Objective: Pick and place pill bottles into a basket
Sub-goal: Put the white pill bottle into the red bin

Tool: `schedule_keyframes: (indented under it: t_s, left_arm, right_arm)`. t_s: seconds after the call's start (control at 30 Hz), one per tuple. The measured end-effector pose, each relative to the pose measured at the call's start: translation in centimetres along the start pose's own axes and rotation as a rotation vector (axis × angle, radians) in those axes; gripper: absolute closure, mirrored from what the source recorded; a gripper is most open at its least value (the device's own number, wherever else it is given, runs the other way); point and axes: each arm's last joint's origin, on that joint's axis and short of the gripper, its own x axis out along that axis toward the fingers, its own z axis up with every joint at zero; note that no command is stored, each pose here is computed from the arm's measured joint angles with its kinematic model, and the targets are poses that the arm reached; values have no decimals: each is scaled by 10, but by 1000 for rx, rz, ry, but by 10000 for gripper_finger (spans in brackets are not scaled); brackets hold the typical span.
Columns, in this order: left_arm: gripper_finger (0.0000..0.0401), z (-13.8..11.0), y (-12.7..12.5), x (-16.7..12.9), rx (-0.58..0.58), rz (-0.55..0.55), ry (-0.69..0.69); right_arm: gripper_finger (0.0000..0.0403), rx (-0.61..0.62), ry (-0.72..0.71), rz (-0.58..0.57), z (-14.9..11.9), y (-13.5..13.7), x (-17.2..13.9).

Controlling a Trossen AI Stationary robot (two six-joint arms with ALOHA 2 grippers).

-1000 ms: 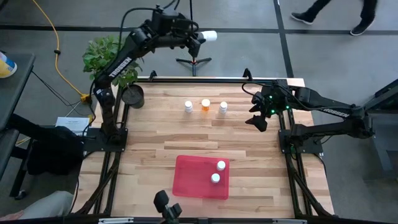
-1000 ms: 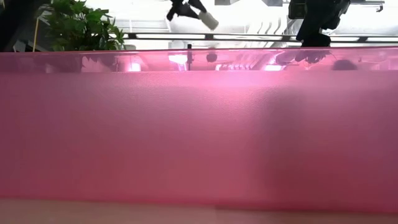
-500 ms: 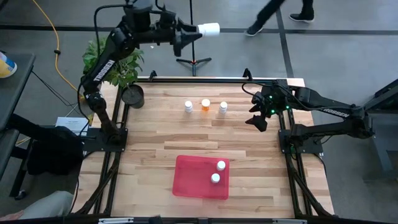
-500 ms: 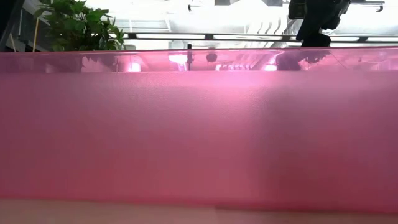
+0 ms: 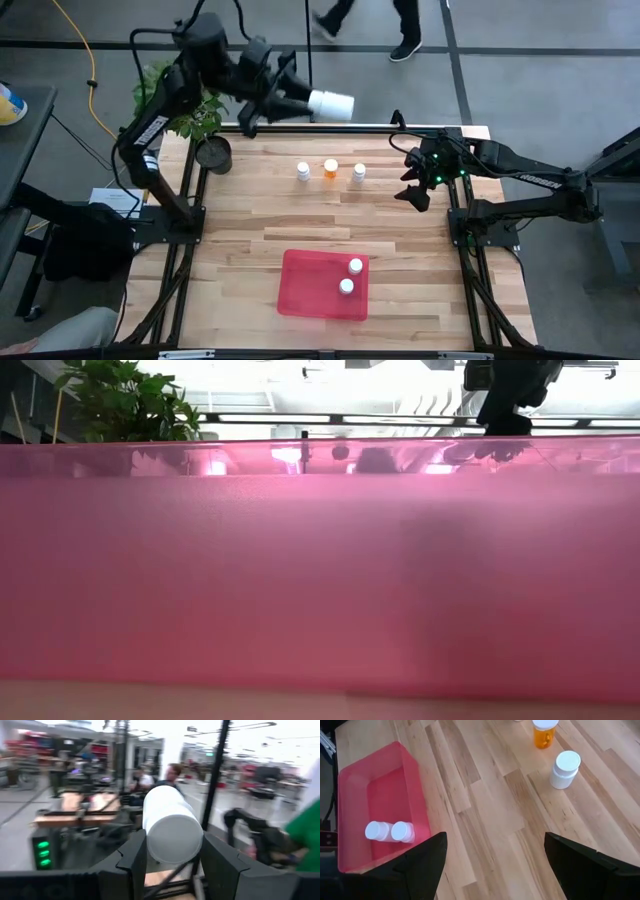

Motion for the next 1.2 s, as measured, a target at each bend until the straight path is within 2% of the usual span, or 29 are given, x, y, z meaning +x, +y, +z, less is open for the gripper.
schedule_keyframes:
  t_s: [0.2, 0.37, 0.67, 0.83, 1.0, 1.2]
  left_arm:
    - [214, 0, -38, 1, 3, -136, 50]
    - [214, -17, -60, 5, -55, -178, 198]
    - [214, -62, -85, 13, -149, -116, 580]
    - [214, -84, -93, 23, -163, -107, 698]
    - [214, -112, -95, 36, -176, -83, 821]
    - [214, -162, -89, 48, -195, 39, 1015]
  right_arm:
    - [80, 50, 2, 6, 0, 0, 0]
    - [80, 92, -7, 64, 2, 2, 0]
    - [80, 78, -127, 152, 15, 7, -2]
    - [80, 80, -164, 133, 18, 7, -2]
    - [80, 89, -186, 137, 20, 8, -3]
    - [80, 97, -198, 121, 21, 7, -3]
